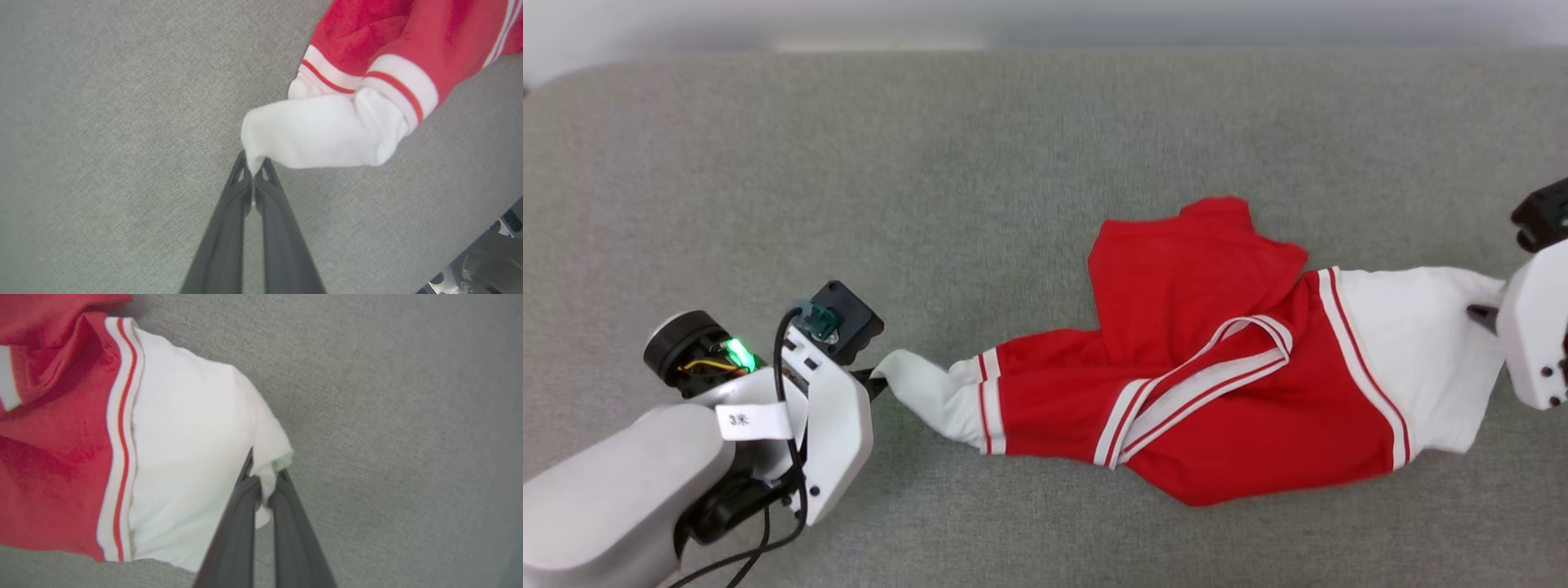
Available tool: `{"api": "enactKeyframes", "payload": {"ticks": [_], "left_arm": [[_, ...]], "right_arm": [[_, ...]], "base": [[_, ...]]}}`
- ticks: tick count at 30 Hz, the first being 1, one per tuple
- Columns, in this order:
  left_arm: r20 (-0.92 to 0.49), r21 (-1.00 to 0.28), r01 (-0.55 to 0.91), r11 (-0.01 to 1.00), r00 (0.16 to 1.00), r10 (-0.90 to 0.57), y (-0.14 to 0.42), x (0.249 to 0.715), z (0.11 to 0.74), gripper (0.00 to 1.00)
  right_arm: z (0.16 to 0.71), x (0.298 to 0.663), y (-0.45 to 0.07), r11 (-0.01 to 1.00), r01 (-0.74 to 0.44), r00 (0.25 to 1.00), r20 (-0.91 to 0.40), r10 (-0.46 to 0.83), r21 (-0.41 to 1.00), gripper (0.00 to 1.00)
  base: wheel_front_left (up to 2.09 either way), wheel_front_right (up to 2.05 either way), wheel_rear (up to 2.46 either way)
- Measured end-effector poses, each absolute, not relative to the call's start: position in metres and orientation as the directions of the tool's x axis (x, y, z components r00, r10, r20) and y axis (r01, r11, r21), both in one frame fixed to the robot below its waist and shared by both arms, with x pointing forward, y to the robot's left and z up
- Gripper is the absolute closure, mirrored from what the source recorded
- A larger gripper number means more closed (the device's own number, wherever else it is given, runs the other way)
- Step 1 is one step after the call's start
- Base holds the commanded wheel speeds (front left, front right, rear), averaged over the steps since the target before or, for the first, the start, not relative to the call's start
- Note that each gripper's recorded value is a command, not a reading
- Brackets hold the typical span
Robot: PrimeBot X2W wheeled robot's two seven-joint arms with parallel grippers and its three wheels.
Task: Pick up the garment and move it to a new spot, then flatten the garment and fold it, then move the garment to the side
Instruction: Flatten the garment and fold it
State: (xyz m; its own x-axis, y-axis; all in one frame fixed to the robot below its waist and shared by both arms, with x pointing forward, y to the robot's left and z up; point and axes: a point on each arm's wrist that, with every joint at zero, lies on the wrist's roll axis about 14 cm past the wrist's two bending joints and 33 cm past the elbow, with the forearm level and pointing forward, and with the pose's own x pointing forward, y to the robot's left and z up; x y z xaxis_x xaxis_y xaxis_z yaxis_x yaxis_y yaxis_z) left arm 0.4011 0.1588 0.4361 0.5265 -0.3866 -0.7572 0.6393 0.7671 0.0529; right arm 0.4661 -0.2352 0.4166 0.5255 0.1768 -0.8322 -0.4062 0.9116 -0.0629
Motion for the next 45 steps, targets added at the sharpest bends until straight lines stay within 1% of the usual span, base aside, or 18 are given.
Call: {"api": "enactKeyframes", "payload": {"ticks": [1, 4, 7, 9, 14, 18, 23, 24, 25, 30, 34, 37, 45], "left_arm": [[-0.757, 0.053, 0.639, 0.767, 0.527, -0.387, 0.159, 0.401, 0.436, 1.0], [-0.692, 0.08, 0.623, 0.778, 0.597, -0.407, 0.157, 0.407, 0.462, 1.0], [-0.612, 0.112, 0.602, 0.791, 0.669, -0.422, 0.156, 0.414, 0.494, 1.0], [-0.562, 0.135, 0.593, 0.793, 0.706, -0.432, 0.156, 0.417, 0.515, 1.0], [-0.433, 0.214, 0.567, 0.795, 0.785, -0.443, 0.156, 0.428, 0.571, 1.0], [-0.345, 0.254, 0.564, 0.785, 0.812, -0.472, 0.148, 0.443, 0.608, 1.0], [-0.225, 0.318, 0.539, 0.78, 0.842, -0.49, 0.138, 0.474, 0.661, 1.0], [-0.157, 0.354, 0.517, 0.78, 0.855, -0.495, 0.132, 0.497, 0.69, 1.0], [-0.136, 0.363, 0.507, 0.782, 0.859, -0.494, 0.131, 0.505, 0.699, 1.0], [-0.059, 0.384, 0.459, 0.801, 0.878, -0.475, 0.132, 0.546, 0.73, 1.0], [0.031, 0.393, 0.406, 0.825, 0.891, -0.453, 0.136, 0.579, 0.758, 1.0], [0.08, 0.381, 0.376, 0.845, 0.897, -0.435, 0.139, 0.601, 0.772, 1.0], [0.217, 0.352, 0.315, 0.881, 0.889, -0.404, 0.146, 0.641, 0.807, 1.0]], "right_arm": [[0.417, 0.466, -0.235, 0.912, -0.406, 0.526, -0.832, 0.177, -0.063, 1.0], [0.455, 0.476, -0.237, 0.911, -0.401, 0.642, -0.739, 0.205, -0.096, 1.0], [0.49, 0.479, -0.237, 0.91, -0.398, 0.729, -0.644, 0.235, -0.119, 1.0], [0.511, 0.478, -0.237, 0.908, -0.398, 0.772, -0.583, 0.253, -0.134, 1.0], [0.568, 0.477, -0.237, 0.901, -0.392, 0.856, -0.431, 0.284, -0.185, 1.0], [0.612, 0.487, -0.232, 0.895, -0.382, 0.902, -0.306, 0.306, -0.231, 1.0], [0.667, 0.51, -0.227, 0.882, -0.342, 0.938, -0.174, 0.3, -0.324, 1.0], [0.695, 0.529, -0.222, 0.878, -0.31, 0.951, -0.103, 0.293, -0.366, 1.0], [0.702, 0.536, -0.22, 0.879, -0.301, 0.953, -0.088, 0.289, -0.37, 1.0], [0.725, 0.572, -0.204, 0.876, -0.274, 0.957, -0.026, 0.288, -0.397, 1.0], [0.748, 0.603, -0.202, 0.881, -0.219, 0.963, 0.055, 0.265, -0.419, 1.0], [0.756, 0.626, -0.199, 0.882, -0.184, 0.964, 0.097, 0.249, -0.434, 1.0], [0.779, 0.669, -0.191, 0.88, -0.104, 0.952, 0.209, 0.223, -0.464, 1.0]], "base": [[0.0, 0.0, 0.0], [0.0, 0.0, 0.0], [0.0, 0.0, 0.0], [0.0, 0.0, 0.0], [0.0, 0.0, 0.0], [0.0, 0.0, 0.0], [0.0, 0.0, 0.0], [0.0, 0.0, 0.0], [0.0, 0.0, 0.0], [0.0, 0.0, 0.0], [0.0, 0.0, 0.0], [0.0, 0.0, 0.0], [0.0, 0.0, 0.0]]}}
